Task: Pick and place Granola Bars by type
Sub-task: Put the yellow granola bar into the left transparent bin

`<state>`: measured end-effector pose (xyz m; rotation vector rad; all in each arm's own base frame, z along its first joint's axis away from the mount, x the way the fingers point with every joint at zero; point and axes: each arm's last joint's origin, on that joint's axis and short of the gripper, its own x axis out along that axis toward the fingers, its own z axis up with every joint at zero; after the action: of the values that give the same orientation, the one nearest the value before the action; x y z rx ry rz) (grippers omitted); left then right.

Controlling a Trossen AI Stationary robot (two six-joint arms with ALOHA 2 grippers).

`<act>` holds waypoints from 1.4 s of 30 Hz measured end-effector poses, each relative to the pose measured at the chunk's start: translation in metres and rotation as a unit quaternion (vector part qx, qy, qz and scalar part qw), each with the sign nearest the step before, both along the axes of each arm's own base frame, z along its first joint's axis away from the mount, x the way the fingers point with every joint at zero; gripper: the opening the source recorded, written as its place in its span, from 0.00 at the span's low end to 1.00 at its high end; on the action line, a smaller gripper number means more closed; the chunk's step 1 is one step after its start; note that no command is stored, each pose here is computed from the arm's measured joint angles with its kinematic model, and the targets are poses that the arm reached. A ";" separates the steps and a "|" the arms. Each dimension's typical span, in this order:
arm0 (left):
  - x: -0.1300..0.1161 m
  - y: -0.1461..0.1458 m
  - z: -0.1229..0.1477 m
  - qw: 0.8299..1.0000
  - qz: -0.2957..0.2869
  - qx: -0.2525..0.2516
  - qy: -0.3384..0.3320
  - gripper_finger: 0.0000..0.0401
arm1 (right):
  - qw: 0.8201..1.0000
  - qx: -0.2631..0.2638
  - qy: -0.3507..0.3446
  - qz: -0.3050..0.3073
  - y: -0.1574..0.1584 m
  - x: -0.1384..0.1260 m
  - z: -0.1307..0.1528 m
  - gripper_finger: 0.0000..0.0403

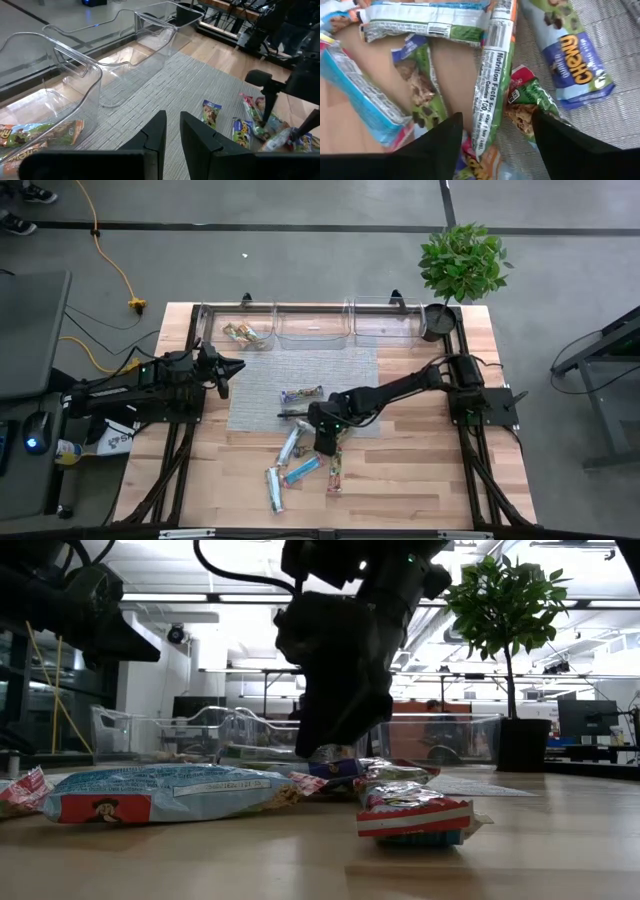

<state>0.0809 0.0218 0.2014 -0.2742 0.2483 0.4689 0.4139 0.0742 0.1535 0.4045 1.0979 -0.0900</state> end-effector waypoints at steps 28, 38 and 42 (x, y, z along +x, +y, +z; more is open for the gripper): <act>0.000 0.000 0.000 1.000 -0.007 -0.002 0.000 0.13 | 0.996 -0.007 -0.067 0.057 0.018 0.010 0.012 0.51; 0.000 0.000 0.000 1.000 -0.008 -0.002 0.000 0.13 | 0.994 -0.042 -0.088 0.048 -0.002 0.018 0.017 0.51; 0.000 0.000 0.000 1.000 -0.008 -0.002 0.000 0.13 | 0.992 -0.035 -0.111 0.048 -0.010 0.022 0.019 0.51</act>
<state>0.0811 0.0214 0.2013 -0.2771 0.2511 0.4530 0.4363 0.0647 0.1724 0.2907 0.8893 0.0016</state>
